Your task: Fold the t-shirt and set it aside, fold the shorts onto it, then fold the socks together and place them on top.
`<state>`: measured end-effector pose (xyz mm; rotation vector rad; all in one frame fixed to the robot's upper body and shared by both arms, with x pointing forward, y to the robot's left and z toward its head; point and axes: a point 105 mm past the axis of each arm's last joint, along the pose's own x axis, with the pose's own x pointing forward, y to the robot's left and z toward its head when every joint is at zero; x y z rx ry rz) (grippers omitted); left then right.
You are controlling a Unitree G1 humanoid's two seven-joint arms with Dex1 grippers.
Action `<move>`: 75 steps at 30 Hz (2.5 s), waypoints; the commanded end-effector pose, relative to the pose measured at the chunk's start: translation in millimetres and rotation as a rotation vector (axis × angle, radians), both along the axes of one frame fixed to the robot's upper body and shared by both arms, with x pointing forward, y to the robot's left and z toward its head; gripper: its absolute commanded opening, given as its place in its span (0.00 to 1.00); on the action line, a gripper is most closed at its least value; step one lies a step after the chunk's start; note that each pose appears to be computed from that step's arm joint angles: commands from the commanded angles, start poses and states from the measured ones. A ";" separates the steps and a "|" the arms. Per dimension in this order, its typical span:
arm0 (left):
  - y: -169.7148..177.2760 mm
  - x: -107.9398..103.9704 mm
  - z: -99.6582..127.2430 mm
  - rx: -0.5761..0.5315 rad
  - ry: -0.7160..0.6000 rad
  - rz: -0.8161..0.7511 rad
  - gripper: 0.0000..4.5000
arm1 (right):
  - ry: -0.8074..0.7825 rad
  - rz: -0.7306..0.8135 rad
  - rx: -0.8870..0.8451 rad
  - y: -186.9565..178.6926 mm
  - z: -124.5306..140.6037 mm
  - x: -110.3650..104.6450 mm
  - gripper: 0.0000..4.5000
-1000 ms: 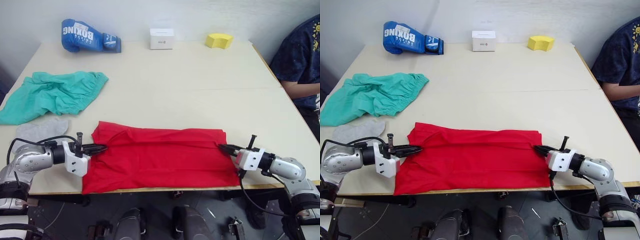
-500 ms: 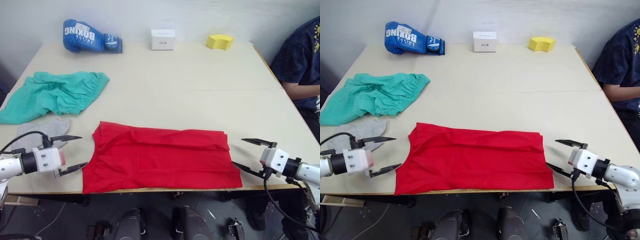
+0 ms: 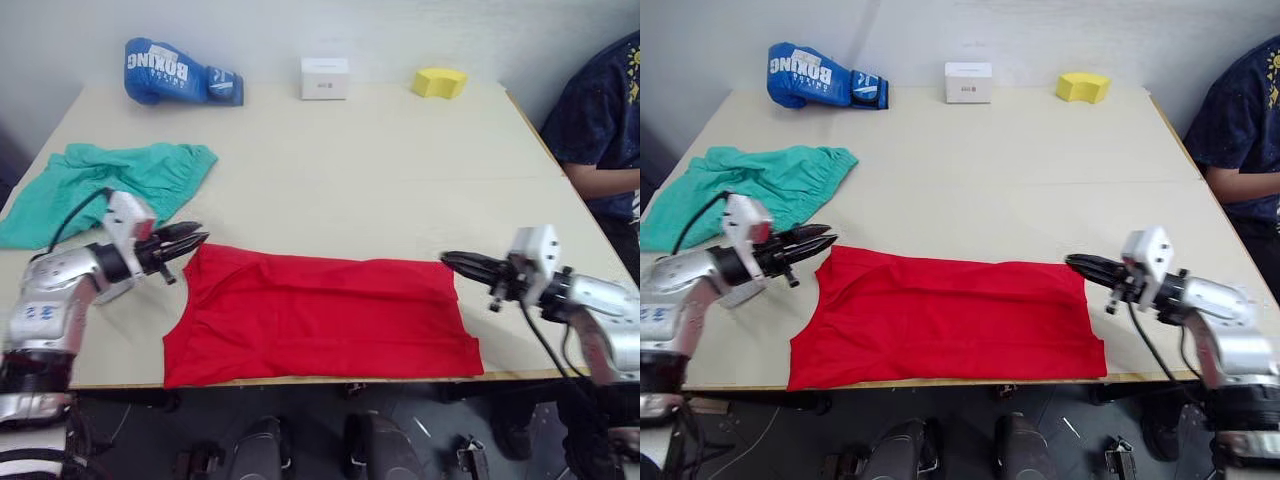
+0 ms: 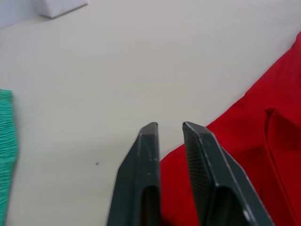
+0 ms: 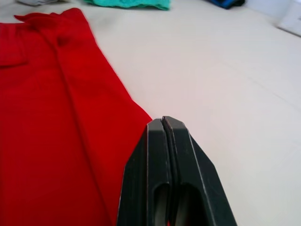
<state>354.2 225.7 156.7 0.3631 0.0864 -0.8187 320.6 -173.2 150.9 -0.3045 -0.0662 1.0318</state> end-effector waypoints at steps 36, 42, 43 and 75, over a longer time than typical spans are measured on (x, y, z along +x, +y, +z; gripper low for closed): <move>-14.0 1.0 -30.6 -0.138 0.004 0.220 0.02 | -0.134 -0.239 -0.071 150.3 -42.3 32.0 0.00; -6.0 0.9 -50.6 -0.084 0.053 0.316 0.02 | -0.079 -0.392 -0.124 121.3 -67.0 42.6 0.00; -1.7 0.5 -53.3 -0.073 0.061 0.340 0.02 | -0.073 -0.435 -0.126 105.2 -68.0 43.7 0.00; -11.5 -23.4 -56.5 -0.089 0.048 0.147 0.02 | -0.126 -0.593 -0.050 7.4 -61.8 -19.6 0.00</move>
